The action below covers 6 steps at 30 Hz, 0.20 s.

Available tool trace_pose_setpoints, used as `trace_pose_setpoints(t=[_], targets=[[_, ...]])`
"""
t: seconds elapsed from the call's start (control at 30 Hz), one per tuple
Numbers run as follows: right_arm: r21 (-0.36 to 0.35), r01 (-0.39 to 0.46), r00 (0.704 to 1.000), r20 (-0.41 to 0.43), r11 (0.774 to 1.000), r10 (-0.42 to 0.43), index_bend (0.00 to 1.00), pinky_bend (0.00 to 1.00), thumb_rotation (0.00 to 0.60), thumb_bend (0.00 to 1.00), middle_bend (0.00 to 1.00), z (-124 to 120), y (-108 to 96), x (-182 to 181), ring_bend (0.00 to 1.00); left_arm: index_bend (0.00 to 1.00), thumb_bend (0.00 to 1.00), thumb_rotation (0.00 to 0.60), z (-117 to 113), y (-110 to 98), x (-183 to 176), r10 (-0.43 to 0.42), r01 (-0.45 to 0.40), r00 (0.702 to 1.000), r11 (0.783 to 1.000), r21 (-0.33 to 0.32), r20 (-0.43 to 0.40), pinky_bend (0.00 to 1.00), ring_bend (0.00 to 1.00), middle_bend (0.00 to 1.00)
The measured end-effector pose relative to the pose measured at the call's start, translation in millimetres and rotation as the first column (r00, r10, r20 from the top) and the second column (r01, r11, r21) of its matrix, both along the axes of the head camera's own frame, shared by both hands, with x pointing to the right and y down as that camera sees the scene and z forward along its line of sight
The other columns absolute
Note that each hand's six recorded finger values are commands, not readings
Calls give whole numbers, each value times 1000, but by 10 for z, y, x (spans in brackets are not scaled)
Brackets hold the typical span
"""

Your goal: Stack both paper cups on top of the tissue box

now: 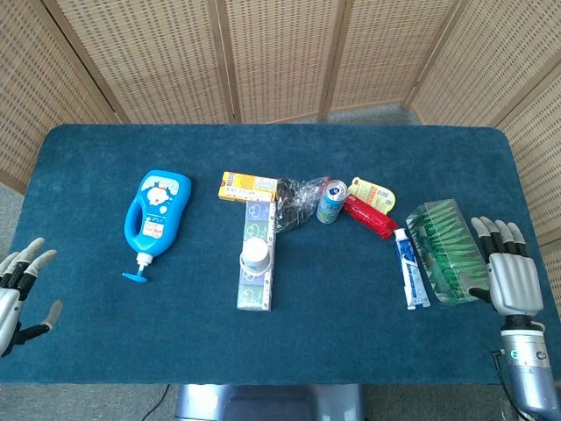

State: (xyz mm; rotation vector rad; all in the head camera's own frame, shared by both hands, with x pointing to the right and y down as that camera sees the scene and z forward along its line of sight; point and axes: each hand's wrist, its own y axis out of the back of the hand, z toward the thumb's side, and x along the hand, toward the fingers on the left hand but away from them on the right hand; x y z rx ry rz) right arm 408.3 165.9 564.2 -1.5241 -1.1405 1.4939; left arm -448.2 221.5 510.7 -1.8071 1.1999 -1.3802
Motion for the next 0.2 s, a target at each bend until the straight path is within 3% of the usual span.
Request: trace_pose_setpoints(t=[0.2], targets=[[-1, 4, 1000, -7, 1000, -4, 0, 77, 600, 310, 65, -5, -22, -19, 0, 94, 482, 600, 48, -8, 10, 0, 0, 1000, 1000, -9, -5, 39, 0, 0]])
